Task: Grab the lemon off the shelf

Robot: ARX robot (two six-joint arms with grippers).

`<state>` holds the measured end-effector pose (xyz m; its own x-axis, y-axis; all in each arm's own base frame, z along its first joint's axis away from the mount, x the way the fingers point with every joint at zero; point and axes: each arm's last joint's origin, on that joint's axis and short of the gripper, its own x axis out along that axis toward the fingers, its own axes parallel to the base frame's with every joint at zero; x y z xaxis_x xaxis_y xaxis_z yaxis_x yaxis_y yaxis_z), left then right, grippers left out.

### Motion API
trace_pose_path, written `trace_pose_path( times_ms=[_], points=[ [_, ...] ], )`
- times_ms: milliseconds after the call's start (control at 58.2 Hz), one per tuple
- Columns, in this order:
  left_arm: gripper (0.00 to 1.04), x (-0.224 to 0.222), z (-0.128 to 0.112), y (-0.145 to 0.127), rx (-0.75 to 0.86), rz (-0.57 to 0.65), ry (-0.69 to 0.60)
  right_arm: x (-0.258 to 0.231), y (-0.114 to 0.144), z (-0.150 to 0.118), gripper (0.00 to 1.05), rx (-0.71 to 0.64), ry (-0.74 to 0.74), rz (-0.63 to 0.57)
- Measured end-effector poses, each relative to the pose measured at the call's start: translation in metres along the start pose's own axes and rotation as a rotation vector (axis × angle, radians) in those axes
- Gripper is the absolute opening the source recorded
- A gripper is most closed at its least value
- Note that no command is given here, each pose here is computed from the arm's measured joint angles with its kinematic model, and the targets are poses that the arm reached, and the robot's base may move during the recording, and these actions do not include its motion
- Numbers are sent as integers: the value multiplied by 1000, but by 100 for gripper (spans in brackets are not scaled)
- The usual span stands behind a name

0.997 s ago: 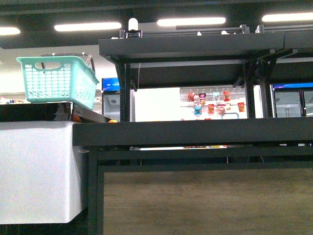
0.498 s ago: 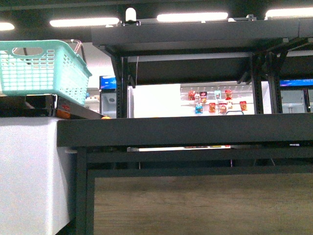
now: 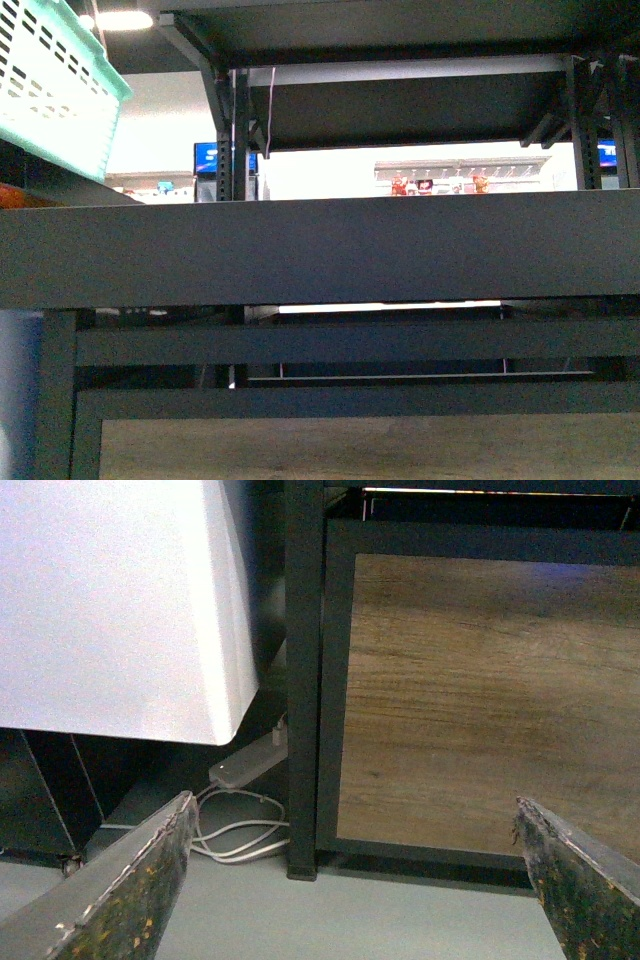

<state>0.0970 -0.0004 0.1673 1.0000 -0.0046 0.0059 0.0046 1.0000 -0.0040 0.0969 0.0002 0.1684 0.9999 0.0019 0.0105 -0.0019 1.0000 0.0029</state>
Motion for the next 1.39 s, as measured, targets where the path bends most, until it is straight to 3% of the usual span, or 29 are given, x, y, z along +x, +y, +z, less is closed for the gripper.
trace_pose_path(
  times_ms=[1392],
  points=[
    [97,0,0,0,0,1,0,0,0,0,97,0,0,0]
  ],
)
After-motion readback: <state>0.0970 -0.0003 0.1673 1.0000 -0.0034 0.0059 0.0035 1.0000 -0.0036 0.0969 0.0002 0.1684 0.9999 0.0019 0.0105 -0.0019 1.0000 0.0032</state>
